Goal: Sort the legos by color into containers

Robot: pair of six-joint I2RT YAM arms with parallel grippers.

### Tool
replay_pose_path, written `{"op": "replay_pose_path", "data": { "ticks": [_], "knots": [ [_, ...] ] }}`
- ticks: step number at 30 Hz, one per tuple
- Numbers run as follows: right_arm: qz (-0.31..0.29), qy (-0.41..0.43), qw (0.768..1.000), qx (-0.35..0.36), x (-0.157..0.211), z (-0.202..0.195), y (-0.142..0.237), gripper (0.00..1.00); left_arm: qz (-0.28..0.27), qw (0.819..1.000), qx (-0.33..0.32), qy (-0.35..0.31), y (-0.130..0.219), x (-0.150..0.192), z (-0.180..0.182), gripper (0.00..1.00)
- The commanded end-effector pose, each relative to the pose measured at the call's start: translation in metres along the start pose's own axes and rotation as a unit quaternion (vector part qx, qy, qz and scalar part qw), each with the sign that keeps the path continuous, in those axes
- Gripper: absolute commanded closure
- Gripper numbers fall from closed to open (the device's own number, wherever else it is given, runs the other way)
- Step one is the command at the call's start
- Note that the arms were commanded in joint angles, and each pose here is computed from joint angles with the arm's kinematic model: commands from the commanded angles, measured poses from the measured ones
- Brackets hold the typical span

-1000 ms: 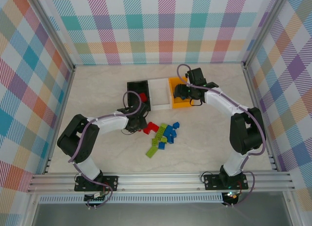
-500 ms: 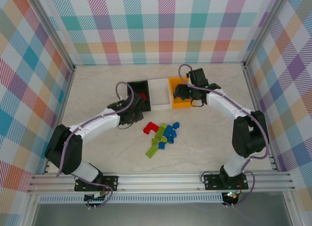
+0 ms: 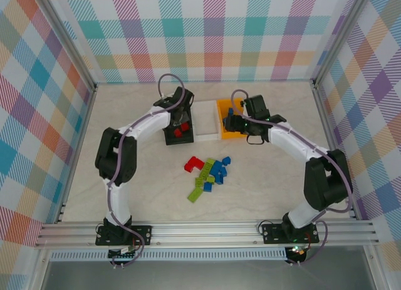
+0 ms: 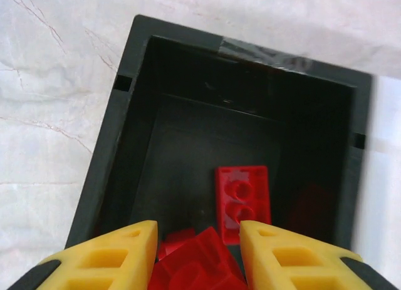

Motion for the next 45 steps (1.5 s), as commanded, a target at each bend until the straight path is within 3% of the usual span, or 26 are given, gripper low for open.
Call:
{"op": "replay_pose_path", "data": {
  "ticks": [1, 9, 16, 22, 29, 37, 45],
  "knots": [
    [0.012, 0.009, 0.999, -0.032, 0.019, 0.016, 0.014, 0.29, 0.005, 0.999, -0.029, -0.022, 0.001, -0.006, 0.006, 0.64],
    [0.058, 0.031, 0.997, -0.047, 0.078, 0.025, 0.038, 0.27, 0.008, 1.0, -0.001, -0.008, 0.017, -0.004, 0.008, 0.32],
    [0.139, 0.055, 0.988, -0.048, 0.139, 0.029, 0.031, 0.32, -0.019, 0.995, 0.098, 0.022, 0.09, 0.012, 0.01, 0.0],
    [0.179, 0.065, 0.98, -0.053, 0.177, 0.039, 0.015, 0.33, -0.02, 0.989, 0.149, -0.005, 0.134, 0.063, 0.023, 0.0],
    [0.107, 0.029, 0.994, 0.0, 0.143, 0.026, 0.008, 0.39, 0.017, 0.99, 0.14, -0.01, 0.131, 0.112, 0.064, 0.0],
    [0.117, 0.056, 0.99, 0.051, 0.113, 0.011, -0.032, 0.41, 0.027, 0.993, 0.118, -0.011, 0.127, 0.127, 0.084, 0.0],
    [0.133, 0.069, 0.987, 0.058, 0.116, 0.009, -0.045, 0.44, 0.03, 0.993, 0.11, -0.012, 0.124, 0.128, 0.086, 0.0]
  ]
}}
Point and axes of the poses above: each hand's point on the last joint's axis, 136 mm out from that joint toward the fingers, its own y axis back along the fingers, its own z axis along the line the jaws close on, x = y × z, the point moved 3 cm from there along y, back along the fingers
